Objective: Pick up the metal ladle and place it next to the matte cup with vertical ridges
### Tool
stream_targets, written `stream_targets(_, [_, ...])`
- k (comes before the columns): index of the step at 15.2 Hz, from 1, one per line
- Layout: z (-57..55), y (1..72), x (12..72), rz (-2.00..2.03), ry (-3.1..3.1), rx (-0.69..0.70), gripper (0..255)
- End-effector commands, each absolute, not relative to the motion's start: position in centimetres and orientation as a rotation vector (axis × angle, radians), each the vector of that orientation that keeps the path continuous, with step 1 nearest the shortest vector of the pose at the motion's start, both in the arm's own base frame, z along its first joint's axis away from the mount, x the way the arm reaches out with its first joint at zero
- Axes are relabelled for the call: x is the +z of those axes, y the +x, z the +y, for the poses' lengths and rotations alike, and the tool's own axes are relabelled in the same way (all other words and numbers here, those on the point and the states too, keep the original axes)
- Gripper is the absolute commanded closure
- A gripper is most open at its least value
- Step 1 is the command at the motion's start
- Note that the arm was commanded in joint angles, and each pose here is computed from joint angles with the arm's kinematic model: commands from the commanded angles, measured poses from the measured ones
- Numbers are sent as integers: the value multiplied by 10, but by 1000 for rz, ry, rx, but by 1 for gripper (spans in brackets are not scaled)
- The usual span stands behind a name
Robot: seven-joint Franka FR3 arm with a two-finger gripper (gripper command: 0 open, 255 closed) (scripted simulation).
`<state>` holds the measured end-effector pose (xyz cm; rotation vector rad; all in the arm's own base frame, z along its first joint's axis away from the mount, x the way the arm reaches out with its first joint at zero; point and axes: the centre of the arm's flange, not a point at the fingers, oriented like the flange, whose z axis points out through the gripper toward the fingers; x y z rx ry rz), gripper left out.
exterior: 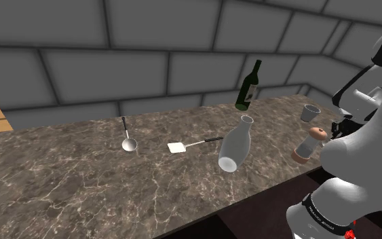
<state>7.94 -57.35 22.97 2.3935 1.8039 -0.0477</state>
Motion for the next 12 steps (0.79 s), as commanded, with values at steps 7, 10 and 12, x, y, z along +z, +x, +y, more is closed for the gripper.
stream_targets(7, [-573, 80, 229, 1806, 2394, -47, 0])
stream_targets(10, [-573, 80, 229, 1806, 2394, -47, 0])
stream_targets(12, [-570, 78, 255, 1806, 2394, -47, 0])
